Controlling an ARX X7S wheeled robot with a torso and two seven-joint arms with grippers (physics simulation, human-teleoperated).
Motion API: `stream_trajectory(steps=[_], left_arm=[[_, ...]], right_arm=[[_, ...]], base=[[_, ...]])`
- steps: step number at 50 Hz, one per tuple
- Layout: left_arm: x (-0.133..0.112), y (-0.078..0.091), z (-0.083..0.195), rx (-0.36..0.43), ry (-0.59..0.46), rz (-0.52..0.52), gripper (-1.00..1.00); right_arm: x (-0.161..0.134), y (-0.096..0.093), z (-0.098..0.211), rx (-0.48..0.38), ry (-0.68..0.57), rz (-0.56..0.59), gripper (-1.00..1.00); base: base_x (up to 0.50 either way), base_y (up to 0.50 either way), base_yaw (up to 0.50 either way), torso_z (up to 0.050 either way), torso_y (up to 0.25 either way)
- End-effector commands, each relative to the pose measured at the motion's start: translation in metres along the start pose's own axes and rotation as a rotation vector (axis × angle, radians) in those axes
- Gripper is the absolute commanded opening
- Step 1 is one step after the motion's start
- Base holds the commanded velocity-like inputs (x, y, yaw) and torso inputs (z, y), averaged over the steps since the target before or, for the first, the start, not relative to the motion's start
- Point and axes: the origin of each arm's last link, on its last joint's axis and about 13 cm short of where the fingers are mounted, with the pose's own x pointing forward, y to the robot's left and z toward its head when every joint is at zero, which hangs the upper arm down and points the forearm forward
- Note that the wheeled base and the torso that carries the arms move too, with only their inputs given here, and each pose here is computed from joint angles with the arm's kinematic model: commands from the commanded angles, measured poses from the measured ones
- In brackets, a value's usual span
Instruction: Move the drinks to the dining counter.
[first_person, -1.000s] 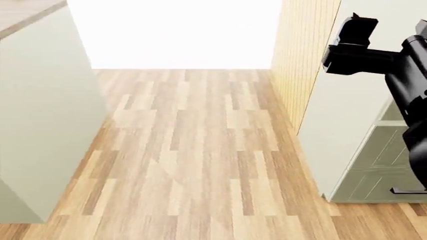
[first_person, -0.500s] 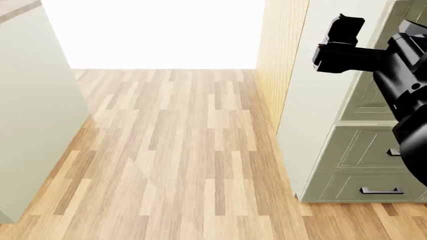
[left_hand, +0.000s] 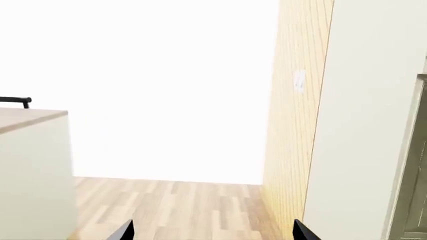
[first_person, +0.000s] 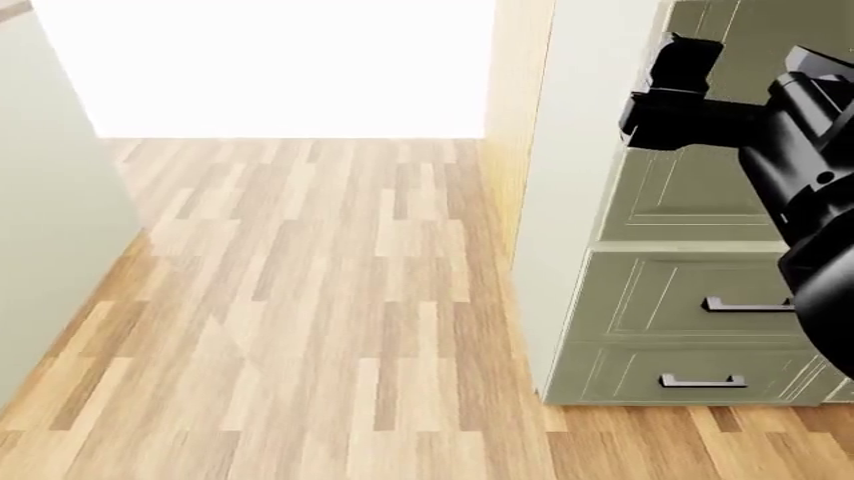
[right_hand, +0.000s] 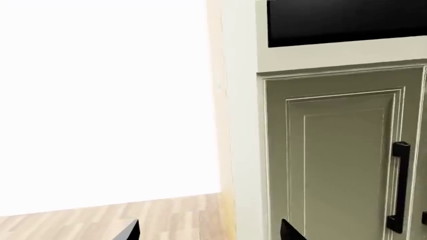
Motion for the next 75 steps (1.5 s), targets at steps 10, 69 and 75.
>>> stream_trajectory(steps=[10,69,75], left_arm=[[-0.0002,0.0003,0.0002,-0.007,0.001,-0.005,1.0],[0.0007,0.0009,-0.0001,-0.001,0.004,0.002,1.0],[0.0002,0.0007,0.0,0.002,0.003,0.003,1.0]], right_arm=[[-0.0005,0.0012,0.0018,0.005,-0.008,0.018,1.0],[0.003,0.002,-0.0055,-0.003,0.01,0.02,1.0],[0.0029,0.0028,-0.0046,-0.003,0.008,0.024,1.0]], base=[[0.0,-0.5,0.0,0.0,0.0],[0.0,-0.5,0.0,0.0,0.0],[0.0,-0.5,0.0,0.0,0.0]])
